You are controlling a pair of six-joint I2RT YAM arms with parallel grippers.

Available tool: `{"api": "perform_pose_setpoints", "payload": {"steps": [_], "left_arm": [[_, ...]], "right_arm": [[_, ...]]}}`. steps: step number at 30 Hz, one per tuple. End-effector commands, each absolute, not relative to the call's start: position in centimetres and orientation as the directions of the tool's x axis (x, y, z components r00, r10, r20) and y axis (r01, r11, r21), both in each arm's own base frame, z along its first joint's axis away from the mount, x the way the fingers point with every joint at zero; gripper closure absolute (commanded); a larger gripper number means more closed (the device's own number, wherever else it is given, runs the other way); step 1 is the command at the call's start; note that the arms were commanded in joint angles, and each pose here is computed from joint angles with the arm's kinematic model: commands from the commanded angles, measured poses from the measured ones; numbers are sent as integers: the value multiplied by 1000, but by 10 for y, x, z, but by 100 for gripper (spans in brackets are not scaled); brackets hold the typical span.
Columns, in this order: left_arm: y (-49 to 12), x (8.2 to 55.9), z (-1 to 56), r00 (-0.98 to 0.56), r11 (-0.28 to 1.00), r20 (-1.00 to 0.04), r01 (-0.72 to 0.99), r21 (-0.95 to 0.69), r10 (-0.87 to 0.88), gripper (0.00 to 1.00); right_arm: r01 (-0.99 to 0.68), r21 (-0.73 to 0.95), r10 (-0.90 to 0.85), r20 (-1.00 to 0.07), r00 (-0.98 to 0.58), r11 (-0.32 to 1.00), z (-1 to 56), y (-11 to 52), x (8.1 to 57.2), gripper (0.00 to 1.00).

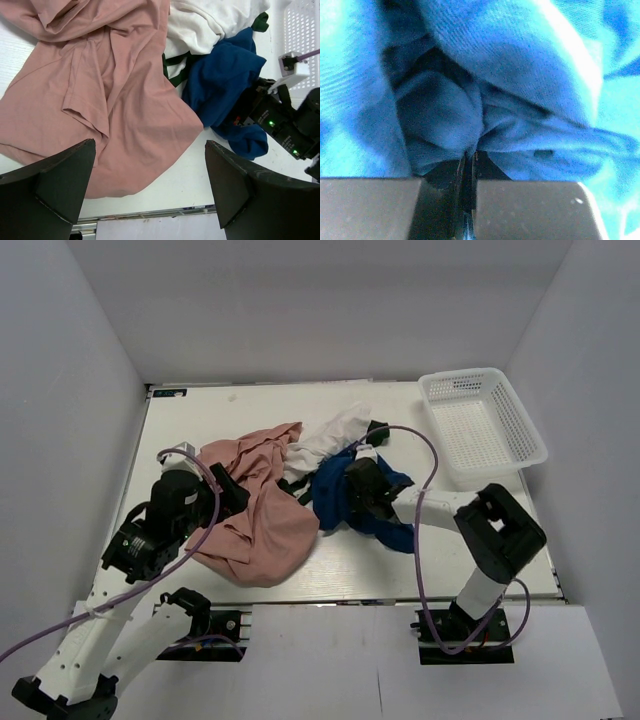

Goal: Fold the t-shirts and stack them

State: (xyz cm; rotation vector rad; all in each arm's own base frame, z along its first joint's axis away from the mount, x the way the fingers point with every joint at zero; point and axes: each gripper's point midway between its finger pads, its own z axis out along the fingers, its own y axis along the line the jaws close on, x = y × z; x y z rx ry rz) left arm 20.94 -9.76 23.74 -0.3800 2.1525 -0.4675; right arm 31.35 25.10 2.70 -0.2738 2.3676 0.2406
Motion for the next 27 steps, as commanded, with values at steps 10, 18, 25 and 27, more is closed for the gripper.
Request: {"api": "perform_pose_setpoints", "payload": {"steps": [10,18,25,27], "left_arm": [[-96,213,234,-551,882,-710,-109,-459,-438,0],[-99,227,232,-561,895,-713,-127,-428,-421,0],[-101,234,233,-557,900,-720,-128,-417,-413,0],[-99,235,233,-553,901,-723,-134,-413,-414,0]], "right_arm": [[-120,136,119,-983,-137,983,331,183,369,100],[82,103,94,-990,109,991,456,105,415,100],[265,95,46,-982,183,959,515,19,473,100],[266,71,33,-989,145,961,505,14,494,100]]}}
